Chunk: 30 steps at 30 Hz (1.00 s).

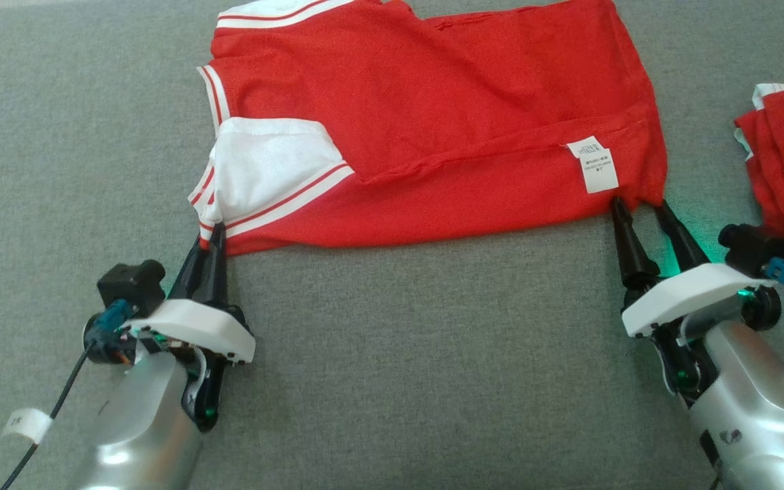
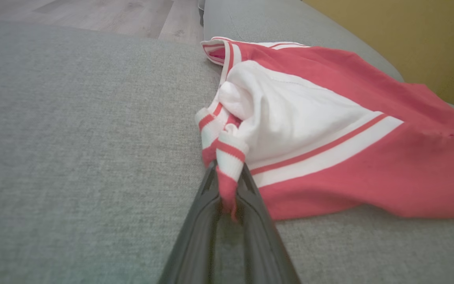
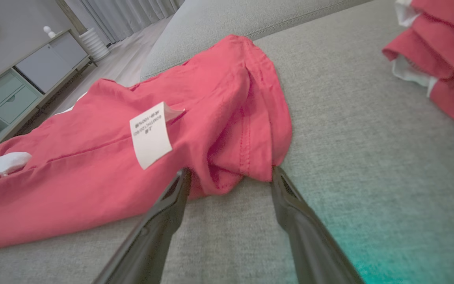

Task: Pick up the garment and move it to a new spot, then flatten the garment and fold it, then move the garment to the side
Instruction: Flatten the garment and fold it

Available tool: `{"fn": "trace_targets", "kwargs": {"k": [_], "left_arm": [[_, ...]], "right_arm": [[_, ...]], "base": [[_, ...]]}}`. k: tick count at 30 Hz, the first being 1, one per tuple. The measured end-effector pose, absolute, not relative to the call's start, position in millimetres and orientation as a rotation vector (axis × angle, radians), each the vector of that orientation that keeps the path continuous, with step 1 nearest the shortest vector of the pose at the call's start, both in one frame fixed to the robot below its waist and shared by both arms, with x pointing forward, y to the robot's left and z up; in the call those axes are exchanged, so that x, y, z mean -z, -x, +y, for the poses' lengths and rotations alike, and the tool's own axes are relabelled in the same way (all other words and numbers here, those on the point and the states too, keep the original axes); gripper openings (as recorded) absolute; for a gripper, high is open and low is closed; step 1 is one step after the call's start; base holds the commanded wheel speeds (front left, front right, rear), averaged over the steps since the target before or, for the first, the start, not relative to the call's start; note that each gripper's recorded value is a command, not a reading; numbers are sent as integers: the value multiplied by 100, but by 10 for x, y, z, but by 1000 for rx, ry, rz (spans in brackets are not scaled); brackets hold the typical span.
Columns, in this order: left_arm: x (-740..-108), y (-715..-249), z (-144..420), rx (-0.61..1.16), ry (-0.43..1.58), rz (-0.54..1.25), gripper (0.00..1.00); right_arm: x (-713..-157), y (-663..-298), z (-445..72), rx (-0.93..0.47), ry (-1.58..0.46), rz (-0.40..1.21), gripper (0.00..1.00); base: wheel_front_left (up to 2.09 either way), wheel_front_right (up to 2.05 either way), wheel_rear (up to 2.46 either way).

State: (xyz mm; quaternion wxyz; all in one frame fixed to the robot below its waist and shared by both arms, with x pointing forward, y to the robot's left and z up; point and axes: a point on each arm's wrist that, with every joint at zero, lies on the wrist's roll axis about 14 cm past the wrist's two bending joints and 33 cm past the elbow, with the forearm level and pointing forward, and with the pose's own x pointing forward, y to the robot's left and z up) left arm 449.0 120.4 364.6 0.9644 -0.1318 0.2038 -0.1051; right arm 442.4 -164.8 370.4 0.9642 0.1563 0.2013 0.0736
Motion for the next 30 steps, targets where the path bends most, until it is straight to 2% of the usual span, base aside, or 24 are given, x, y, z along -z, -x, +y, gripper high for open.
{"fn": "trace_targets", "kwargs": {"k": [16,17,18,19,26,30], "left_arm": [[-3686,-4521,1218,220,272,389,0],[-3686,-4520,1221,219,270,389,0],[-3689,-4521,1225,218,271,388,0],[-3693,-4521,1230,215,273,386,0],[-3875,-4559,1235,217,278,327,0],[-3948,-4471,1224,215,305,299,0]], "right_arm": [[-3652,-4609,-1636,-138,-276,415,100],[-3644,-4623,-1637,-139,-269,419,86],[-3641,-4637,-1634,-140,-264,421,38],[-3647,-4654,-1627,-142,-263,419,0],[-3688,-4632,-1587,-154,-267,407,0],[-3700,-4453,-1633,-148,-275,401,0]], "base": [[0,0,0],[0,0,0],[0,0,0],[0,0,0],[0,0,0],[0,0,0]]}}
